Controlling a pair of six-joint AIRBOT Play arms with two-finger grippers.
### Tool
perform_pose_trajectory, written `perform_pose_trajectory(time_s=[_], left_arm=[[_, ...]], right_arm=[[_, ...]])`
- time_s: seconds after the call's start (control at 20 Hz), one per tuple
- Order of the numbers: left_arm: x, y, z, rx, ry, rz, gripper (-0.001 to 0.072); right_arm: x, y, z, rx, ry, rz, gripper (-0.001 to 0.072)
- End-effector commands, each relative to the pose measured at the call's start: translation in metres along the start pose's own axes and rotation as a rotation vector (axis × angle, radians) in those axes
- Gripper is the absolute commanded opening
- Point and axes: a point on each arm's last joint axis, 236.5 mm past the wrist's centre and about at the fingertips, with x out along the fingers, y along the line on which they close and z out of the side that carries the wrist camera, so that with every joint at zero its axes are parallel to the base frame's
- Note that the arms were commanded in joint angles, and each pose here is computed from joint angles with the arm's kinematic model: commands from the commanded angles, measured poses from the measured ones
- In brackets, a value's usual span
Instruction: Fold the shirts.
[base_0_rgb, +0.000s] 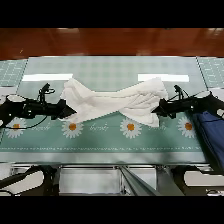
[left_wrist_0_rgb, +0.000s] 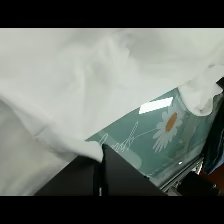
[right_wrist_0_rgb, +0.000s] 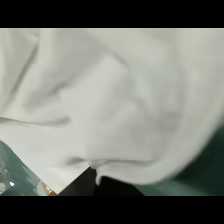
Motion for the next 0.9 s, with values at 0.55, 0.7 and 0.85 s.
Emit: perform_pose_trajectory(time_s=[0.55, 0.7, 0.85], left_arm=[[-0.323, -0.307, 0.074, 0.727, -0.755, -0.157, 0.0019], [-0.400, -0.369, 0.025, 0.895, -0.977, -0.104, 0.0019], [-0.451, -0.395, -0.025, 0.973, -1.221, 0.050, 0.0019]], right_arm=[[-0.386, 0.312, 0.023, -0.740, -0.836, 0.083, 0.0022], [-0.447, 0.349, -0.044, -0.854, -1.024, 0.032, 0.0022], [-0.486, 0.340, -0.105, -0.858, -1.185, -0.116, 0.0023]])
